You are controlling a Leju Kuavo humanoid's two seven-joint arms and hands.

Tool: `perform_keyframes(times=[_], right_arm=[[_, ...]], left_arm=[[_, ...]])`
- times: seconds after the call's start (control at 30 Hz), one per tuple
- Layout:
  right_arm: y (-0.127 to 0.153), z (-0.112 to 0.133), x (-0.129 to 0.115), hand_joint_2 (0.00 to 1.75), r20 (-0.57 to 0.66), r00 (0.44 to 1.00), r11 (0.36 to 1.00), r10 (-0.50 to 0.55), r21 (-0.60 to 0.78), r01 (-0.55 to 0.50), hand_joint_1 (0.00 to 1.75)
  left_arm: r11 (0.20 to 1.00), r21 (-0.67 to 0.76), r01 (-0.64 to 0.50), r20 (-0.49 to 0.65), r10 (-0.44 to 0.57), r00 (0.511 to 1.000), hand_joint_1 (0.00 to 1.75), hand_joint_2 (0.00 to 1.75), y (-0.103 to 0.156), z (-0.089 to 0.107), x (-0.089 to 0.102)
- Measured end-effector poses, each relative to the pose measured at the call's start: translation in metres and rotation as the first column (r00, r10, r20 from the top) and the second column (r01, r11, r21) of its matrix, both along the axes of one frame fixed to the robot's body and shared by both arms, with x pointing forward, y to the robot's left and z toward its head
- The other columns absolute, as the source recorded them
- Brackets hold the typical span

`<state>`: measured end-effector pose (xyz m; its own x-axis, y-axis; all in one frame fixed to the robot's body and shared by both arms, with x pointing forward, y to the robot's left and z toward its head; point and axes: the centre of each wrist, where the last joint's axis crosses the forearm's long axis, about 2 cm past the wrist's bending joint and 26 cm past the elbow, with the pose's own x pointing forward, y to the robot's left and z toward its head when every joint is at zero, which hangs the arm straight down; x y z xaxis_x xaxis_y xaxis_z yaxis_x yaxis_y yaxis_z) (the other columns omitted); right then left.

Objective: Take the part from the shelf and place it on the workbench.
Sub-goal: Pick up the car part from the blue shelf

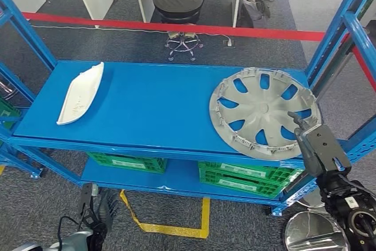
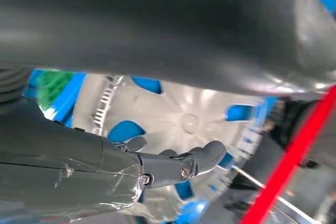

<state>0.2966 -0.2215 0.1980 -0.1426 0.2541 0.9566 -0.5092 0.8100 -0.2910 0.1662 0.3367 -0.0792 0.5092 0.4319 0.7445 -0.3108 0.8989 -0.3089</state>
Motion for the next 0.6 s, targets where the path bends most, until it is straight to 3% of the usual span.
perform_keyframes(times=[0.03,0.37,0.6], right_arm=[[0.0,-0.002,0.001,1.75,-0.016,1.0,1.0,0.0,-0.023,0.0,0.0],[-0.008,-0.004,0.007,1.75,-0.151,0.989,0.949,-0.006,-0.311,-0.042,0.0],[-0.016,-0.003,0.009,1.75,-0.15,0.989,0.917,0.006,-0.393,-0.065,0.0]], left_arm=[[1.0,-0.001,-0.003,0.001,0.003,1.0,0.0,0.0,0.0,0.0,0.0],[1.0,-0.004,-0.022,0.003,0.022,1.0,0.0,0.0,0.005,0.0,-0.002],[0.999,-0.008,-0.038,0.004,0.038,0.999,0.0,0.0,0.007,0.0,-0.003]])
